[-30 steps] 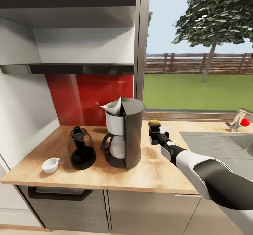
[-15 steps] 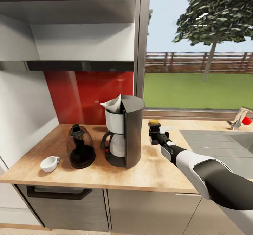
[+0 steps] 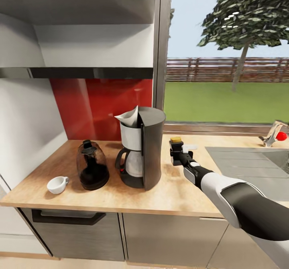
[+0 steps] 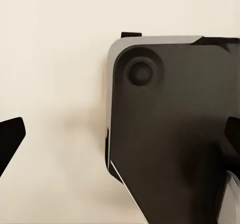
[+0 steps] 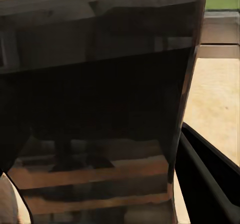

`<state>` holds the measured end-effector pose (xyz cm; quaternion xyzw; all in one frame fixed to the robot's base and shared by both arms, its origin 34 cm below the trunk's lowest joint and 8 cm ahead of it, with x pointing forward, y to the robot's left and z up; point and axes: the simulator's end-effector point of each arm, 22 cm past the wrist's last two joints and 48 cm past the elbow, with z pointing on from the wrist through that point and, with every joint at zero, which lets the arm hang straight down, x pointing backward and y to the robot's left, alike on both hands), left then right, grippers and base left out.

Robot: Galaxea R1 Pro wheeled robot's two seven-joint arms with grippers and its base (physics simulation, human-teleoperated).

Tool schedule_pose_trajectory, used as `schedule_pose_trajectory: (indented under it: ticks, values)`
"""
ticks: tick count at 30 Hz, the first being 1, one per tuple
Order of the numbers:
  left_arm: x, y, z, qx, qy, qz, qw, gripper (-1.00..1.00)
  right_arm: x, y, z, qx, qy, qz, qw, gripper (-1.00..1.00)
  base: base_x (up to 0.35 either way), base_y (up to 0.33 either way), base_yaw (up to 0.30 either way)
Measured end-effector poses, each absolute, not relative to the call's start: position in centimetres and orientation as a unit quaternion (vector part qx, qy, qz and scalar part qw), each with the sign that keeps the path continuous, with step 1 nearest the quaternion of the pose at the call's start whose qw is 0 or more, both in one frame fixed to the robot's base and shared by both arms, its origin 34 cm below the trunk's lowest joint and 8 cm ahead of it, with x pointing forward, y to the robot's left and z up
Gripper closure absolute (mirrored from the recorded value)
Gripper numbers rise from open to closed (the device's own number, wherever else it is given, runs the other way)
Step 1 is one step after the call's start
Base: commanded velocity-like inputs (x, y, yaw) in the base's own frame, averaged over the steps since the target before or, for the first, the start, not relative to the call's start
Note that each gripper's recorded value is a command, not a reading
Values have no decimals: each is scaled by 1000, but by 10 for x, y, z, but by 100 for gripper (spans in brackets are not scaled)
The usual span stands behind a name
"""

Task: Set up a coffee station on the kitchen countertop: keep the coffee maker on the countertop, move the bottle of coffee from the kitchen shelf to the counter next to the coffee maker, place a paper coffee filter on top of the coffee maker, put the saucer next to the coffee maker with the coffee cup on the saucer, and place the electric kettle next to the coffee maker.

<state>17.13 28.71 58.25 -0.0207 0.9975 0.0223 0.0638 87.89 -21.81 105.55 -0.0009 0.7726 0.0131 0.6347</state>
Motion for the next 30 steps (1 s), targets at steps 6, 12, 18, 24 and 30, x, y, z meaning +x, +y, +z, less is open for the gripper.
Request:
schedule_pose_trajectory:
  ticks: [6, 12, 18, 24, 30]
  values:
    - [171, 287, 583, -21, 997, 22, 64, -100, 846, -218, 991, -1, 800, 14, 599, 100, -20, 0, 0]
    - [171, 287, 583, -21, 997, 22, 64, -100, 845, -215, 991, 2, 798, 18, 602, 100, 0, 0, 0]
    - [171, 287, 583, -21, 997, 22, 64, -100, 845, -215, 990, 4, 798, 18, 602, 100, 0, 19, 0]
    - [171, 287, 583, -21, 997, 22, 64, -100, 845, -215, 990, 3, 798, 18, 602, 100, 0, 47, 0]
    - [171, 287, 583, -21, 997, 22, 64, -100, 845, -214, 991, 1, 798, 18, 602, 100, 0, 1, 0]
